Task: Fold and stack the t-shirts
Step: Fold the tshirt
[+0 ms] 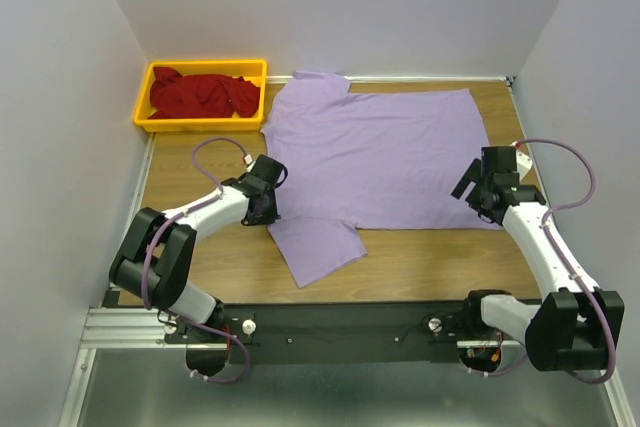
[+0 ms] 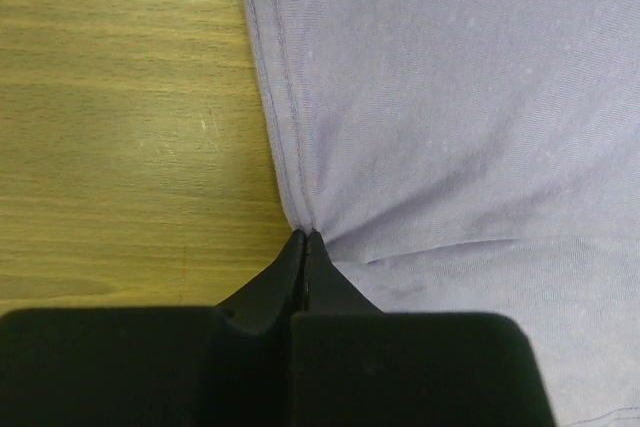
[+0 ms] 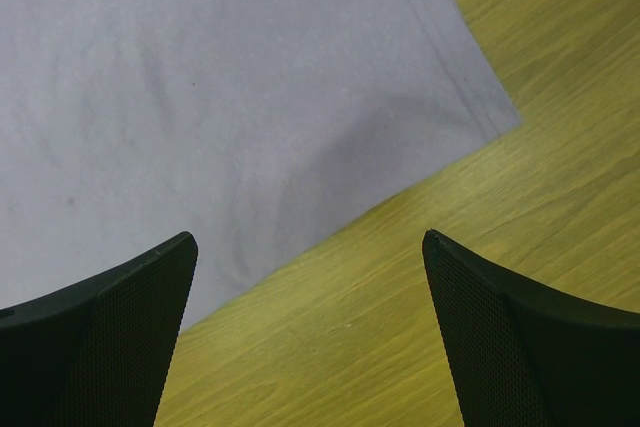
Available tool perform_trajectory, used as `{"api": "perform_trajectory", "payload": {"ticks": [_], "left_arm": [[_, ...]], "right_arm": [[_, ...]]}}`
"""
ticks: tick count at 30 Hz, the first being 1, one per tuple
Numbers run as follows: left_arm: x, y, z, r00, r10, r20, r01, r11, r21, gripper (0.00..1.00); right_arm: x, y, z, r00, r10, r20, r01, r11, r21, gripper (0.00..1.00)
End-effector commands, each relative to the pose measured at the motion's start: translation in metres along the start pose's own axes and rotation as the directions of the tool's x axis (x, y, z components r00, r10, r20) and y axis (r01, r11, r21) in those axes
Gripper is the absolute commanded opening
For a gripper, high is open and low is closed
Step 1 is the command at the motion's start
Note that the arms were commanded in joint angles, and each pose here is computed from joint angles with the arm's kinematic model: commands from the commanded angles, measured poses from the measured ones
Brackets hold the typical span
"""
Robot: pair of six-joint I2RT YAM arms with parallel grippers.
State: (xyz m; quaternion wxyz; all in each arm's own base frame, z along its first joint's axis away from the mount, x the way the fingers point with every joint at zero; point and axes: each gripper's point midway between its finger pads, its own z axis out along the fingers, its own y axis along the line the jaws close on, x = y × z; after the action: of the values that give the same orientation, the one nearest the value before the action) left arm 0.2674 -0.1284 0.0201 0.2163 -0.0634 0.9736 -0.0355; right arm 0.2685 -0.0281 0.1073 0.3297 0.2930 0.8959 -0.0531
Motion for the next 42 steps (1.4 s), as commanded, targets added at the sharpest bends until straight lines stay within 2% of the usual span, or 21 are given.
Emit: {"api": "perform_trajectory", "payload": {"ticks": [1,4,8,12,14,17,21,30,38,42], "left_arm": [[0.0,0.003,-0.003,1.0,0.017,0.022,-0.017,1.0,0.001,0.0],[-0.008,-0.005,-0.003,0.998,0.039,0.052,-0.04,0.999,0.035,0.0],[-0.02,-0.012,-0.002,0.993,0.072,0.093,-0.078,0.995,0.064,0.0],[-0.033,-0.013,0.0,0.986,0.109,0.125,-0.118,0.99,0.071,0.0],[-0.038,-0.013,0.002,0.985,0.111,0.133,-0.122,0.99,0.074,0.0],[-0.044,-0.013,0.0,0.984,0.109,0.14,-0.123,0.987,0.102,0.0],[-0.048,-0.007,-0.001,0.985,0.091,0.146,-0.108,0.988,0.114,0.0],[-0.045,-0.009,0.005,0.989,0.09,0.117,-0.106,0.984,0.14,0.0],[-0.042,-0.007,0.01,0.992,0.085,0.094,-0.098,0.985,0.143,0.0],[-0.042,-0.007,0.011,0.993,0.081,0.091,-0.094,0.985,0.143,0.0]], "right_arm": [[0.002,-0.025,0.007,0.999,0.048,-0.005,-0.047,0.991,0.127,0.99],[0.004,-0.035,0.011,0.996,0.089,-0.014,-0.085,0.984,0.155,0.9],[0.01,-0.055,0.021,0.982,0.179,-0.059,-0.163,0.966,0.203,0.89],[0.024,-0.07,0.039,0.943,0.303,-0.138,-0.262,0.931,0.255,0.85],[0.028,-0.076,0.045,0.928,0.342,-0.151,-0.293,0.916,0.273,0.8],[0.034,-0.091,0.057,0.895,0.41,-0.176,-0.349,0.889,0.295,0.67],[0.032,-0.103,0.07,0.857,0.494,-0.147,-0.44,0.85,0.29,0.59],[0.02,-0.104,0.075,0.857,0.504,-0.107,-0.461,0.843,0.276,0.56],[0.034,-0.105,0.087,0.855,0.496,-0.156,-0.436,0.847,0.302,0.55],[0.046,-0.105,0.09,0.848,0.496,-0.186,-0.428,0.848,0.311,0.49]]}}
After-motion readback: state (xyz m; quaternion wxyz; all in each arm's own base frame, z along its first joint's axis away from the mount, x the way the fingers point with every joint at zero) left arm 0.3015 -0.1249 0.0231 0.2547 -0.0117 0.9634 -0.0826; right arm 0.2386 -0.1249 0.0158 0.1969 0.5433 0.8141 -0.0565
